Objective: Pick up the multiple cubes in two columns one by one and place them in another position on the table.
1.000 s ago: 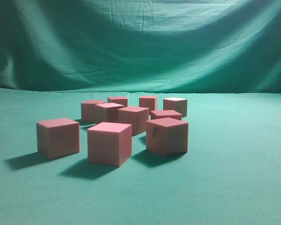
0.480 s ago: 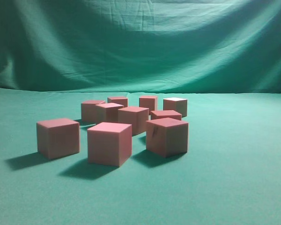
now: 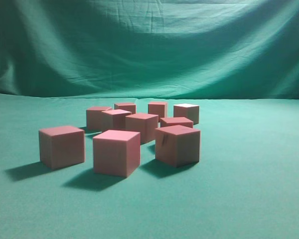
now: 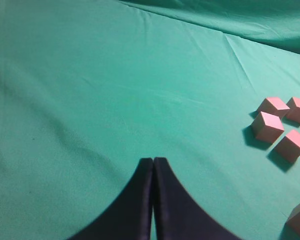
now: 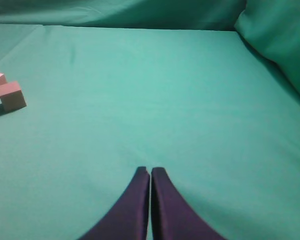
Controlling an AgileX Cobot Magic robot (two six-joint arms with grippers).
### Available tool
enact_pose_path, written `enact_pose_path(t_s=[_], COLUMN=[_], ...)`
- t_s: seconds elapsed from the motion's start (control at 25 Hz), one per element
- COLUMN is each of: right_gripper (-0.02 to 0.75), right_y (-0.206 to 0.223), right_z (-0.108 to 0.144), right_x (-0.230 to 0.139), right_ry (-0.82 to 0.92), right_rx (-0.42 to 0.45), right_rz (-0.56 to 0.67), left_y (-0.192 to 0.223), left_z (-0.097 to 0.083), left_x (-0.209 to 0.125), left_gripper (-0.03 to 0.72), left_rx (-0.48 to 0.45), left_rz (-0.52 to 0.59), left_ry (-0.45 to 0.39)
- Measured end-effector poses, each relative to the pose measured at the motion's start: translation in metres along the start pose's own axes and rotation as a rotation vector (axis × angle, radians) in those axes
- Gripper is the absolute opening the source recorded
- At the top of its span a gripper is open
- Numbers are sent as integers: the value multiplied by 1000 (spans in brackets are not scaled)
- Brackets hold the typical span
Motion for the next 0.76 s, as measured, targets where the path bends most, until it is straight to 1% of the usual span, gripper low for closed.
enact_pose_path(t_s=[0.76], right_gripper=[0], right_y=[0], right_z=[0], right_x=[0], right_ry=[2], right_rx=[-2], right_rz=[2], left_y=[0], left_z=[0], left_x=[0], left_gripper=[0], left_rx=[0], left_rz=[0], left_ry=[0])
Point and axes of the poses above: a point on each arm's last joint axis where the gripper is mounted, y pointing out along that axis toward the gripper, z along the wrist's bending axis when the last joint is at zero, x = y × z, the point moved 3 cm from there along y, pointing out along that axis toward the gripper, and after that the axes turned 12 degrees about -y, right-handed, at the moved point
